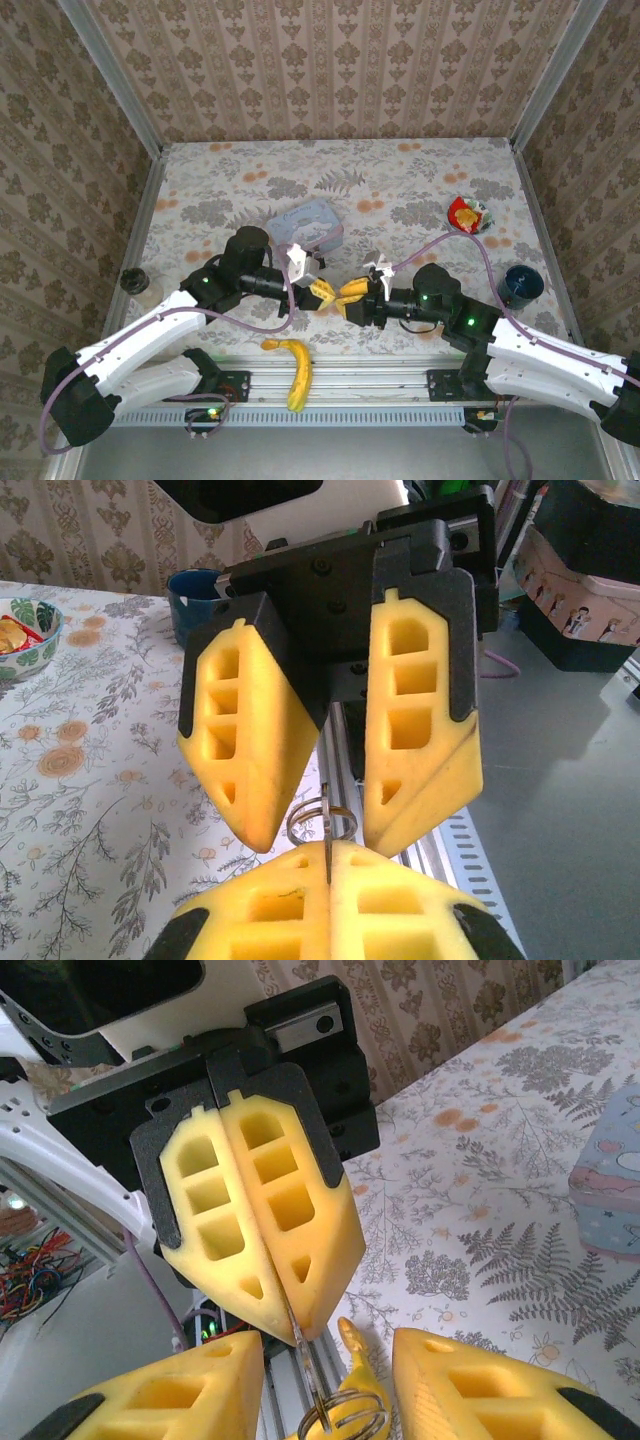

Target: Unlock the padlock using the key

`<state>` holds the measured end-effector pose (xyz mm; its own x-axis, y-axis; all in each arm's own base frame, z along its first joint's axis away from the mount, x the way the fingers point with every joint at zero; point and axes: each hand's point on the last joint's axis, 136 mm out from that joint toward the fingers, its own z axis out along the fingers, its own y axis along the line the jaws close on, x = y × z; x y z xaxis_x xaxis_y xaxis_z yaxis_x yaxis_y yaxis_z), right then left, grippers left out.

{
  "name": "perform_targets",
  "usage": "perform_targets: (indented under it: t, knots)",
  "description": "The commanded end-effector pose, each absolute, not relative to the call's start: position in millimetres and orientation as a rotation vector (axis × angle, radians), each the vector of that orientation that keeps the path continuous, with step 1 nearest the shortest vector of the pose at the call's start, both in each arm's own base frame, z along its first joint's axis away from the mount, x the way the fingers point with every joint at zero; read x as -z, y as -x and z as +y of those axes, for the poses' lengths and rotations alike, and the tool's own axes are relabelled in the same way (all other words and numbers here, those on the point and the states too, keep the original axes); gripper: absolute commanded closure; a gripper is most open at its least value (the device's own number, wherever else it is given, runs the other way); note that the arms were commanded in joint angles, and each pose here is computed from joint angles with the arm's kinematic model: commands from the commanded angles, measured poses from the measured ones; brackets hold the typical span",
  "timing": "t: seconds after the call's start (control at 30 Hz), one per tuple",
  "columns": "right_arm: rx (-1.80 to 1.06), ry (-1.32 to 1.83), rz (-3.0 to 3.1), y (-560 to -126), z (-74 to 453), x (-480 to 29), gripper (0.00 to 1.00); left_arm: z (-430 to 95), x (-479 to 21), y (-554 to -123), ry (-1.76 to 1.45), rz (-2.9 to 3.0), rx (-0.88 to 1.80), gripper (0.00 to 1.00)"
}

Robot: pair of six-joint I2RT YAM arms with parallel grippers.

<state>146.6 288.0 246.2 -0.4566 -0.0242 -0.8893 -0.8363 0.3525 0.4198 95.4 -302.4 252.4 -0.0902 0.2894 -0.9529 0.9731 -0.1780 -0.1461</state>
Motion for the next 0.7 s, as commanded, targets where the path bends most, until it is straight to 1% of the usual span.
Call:
perform_targets:
  t: [0.0, 0.1, 0.33, 0.43, 0.53, 0.67]
  knots:
    - [-1.196, 0.742, 1.72, -152, 287, -267, 0.6, -302, -262, -86, -1.524, 1.355, 1.343, 1.0]
    - [-1.195, 0.749, 1.716, -151, 287, -267, 0.58, -301, -262, -85, -1.522, 1.352, 1.341, 1.0]
    - [-1.231, 0.816, 1.708, -142, 291, -270, 0.6, -302, -262, -88, -1.511, 1.359, 1.33, 1.0]
    - [-1.231, 0.83, 1.72, -142, 294, -269, 0.63, -302, -261, -89, -1.51, 1.365, 1.329, 1.0]
    - [-1.222, 0.829, 1.719, -144, 295, -269, 0.68, -303, -260, -89, -1.51, 1.37, 1.329, 1.0]
    - [-1.196, 0.816, 1.73, -147, 292, -267, 0.69, -302, -261, -90, -1.505, 1.369, 1.321, 1.0]
